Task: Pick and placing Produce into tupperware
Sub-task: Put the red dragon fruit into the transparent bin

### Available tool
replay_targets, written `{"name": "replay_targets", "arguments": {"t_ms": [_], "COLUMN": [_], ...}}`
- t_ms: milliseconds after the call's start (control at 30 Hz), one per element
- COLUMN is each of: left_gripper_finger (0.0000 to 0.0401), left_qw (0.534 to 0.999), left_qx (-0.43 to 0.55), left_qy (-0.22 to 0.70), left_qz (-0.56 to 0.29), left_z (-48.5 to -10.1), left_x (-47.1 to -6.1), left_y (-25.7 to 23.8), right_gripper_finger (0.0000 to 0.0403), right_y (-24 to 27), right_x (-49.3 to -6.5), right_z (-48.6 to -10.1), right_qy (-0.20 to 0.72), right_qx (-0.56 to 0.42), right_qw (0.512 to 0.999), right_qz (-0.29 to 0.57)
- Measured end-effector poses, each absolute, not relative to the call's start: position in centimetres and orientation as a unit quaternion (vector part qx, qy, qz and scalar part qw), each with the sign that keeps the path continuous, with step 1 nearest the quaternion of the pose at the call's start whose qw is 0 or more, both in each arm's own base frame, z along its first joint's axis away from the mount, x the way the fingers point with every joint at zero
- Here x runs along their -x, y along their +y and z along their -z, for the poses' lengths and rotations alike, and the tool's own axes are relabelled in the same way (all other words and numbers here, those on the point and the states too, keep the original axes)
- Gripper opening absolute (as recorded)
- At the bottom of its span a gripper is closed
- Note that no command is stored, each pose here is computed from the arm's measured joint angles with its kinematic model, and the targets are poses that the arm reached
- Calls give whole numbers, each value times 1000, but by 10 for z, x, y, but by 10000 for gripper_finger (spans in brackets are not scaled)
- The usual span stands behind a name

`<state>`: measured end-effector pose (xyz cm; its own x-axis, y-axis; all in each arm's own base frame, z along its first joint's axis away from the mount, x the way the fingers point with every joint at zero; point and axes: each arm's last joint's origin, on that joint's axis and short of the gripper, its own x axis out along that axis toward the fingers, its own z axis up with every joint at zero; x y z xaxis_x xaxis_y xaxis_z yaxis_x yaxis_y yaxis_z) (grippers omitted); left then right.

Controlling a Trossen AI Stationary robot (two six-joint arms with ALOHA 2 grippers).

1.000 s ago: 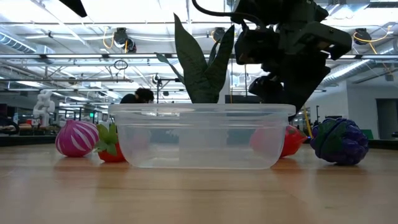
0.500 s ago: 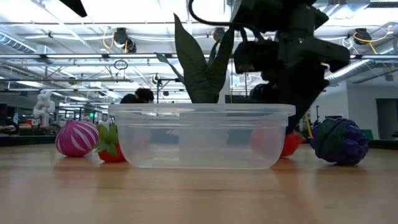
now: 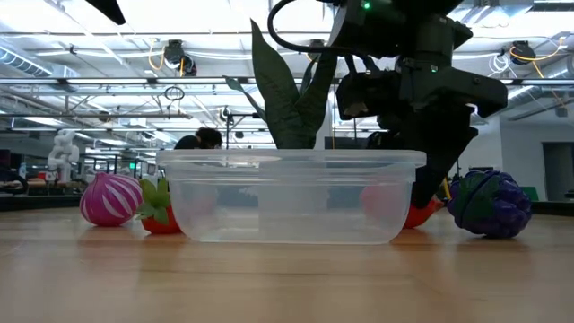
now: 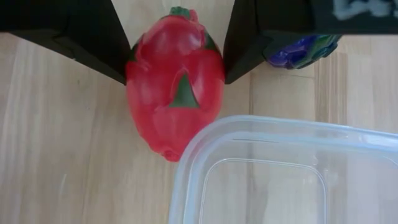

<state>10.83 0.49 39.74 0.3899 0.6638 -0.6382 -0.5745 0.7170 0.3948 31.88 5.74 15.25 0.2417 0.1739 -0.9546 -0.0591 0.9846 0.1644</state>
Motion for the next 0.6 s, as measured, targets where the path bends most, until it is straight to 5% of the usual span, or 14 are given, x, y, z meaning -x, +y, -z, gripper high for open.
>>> {"name": "replay_targets", "arguments": {"t_ms": [600], "left_gripper_finger": [145], "left_qw": [832], "left_qx": [-54], "left_qy": [408], "left_qz": [-372], "left_z": [-397], "left_x": [-108], "left_y": [5], "right_gripper_finger": [211], "right_y": [57], "right_x": [-315], "right_z": [-152], "right_qy": [627], "right_qx": [-52], "right_qw": [775], "right_qz": [-64]}}
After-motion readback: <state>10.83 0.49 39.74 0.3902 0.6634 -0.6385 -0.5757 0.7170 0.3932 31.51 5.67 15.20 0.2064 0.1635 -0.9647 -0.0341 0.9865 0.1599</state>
